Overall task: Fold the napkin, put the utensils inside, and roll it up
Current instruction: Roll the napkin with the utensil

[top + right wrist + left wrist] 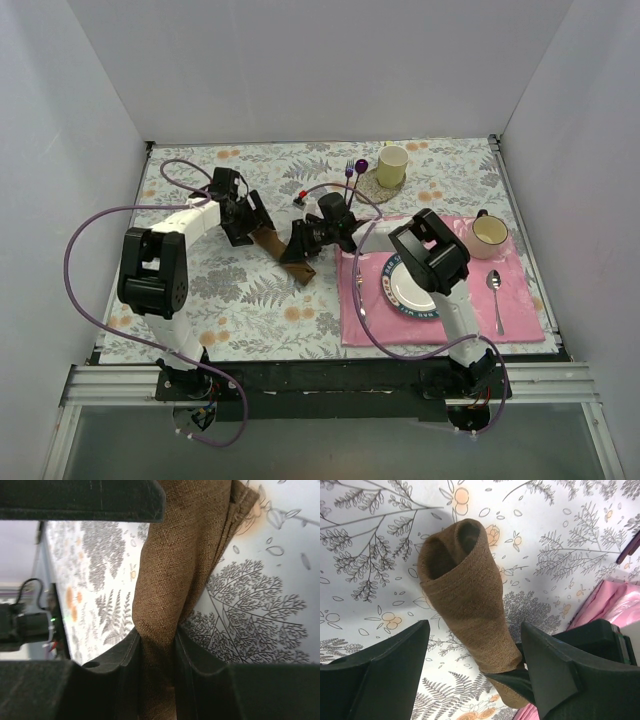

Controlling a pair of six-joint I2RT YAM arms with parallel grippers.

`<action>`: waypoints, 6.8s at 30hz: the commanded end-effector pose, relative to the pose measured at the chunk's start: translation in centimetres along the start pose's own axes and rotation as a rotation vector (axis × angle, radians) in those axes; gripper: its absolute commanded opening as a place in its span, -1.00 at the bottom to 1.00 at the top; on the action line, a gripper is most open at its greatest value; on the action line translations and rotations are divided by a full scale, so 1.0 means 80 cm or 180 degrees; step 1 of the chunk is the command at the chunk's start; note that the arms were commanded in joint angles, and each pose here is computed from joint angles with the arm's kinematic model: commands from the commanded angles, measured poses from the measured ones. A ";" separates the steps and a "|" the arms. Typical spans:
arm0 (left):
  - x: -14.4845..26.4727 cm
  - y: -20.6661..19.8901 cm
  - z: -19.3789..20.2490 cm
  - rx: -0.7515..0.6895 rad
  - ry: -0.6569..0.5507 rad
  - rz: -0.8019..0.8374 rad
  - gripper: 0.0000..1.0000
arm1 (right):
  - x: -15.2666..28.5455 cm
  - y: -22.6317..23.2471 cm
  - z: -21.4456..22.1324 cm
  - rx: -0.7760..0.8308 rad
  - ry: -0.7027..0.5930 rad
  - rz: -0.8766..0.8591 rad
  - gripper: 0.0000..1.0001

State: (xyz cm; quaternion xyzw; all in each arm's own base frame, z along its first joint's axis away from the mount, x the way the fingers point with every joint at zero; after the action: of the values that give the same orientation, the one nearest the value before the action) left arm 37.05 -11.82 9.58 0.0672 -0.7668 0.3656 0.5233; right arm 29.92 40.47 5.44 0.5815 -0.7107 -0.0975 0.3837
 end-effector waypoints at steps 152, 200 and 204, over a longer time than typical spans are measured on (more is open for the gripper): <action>-0.034 -0.009 -0.003 0.0462 -0.0043 -0.0219 -0.44 | 0.013 0.013 -0.037 0.1619 0.0801 0.1940 0.59; 0.002 -0.056 -0.009 0.0328 0.0040 0.0219 0.49 | -0.003 -0.007 0.006 0.0221 0.0304 0.0604 -0.34; 0.005 -0.057 -0.008 0.0332 0.0010 0.0213 0.49 | -0.003 -0.010 0.005 0.0234 0.0335 0.0658 -0.35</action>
State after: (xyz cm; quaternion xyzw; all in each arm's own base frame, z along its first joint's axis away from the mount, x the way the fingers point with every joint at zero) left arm 39.45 -13.94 10.74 0.0865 -0.7439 0.4108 0.5200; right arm 31.09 40.34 5.89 0.5206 -0.7620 -0.0019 0.3850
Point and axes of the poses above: each gripper's point midway between its finger pads, its own x axis back along the fingers, its own y axis along the line the jaws close on, z = x × y, the point moved 4 cm from there along x, back along the fingers, and after that the axes turned 13 degrees about x, right-handed, at the moved point
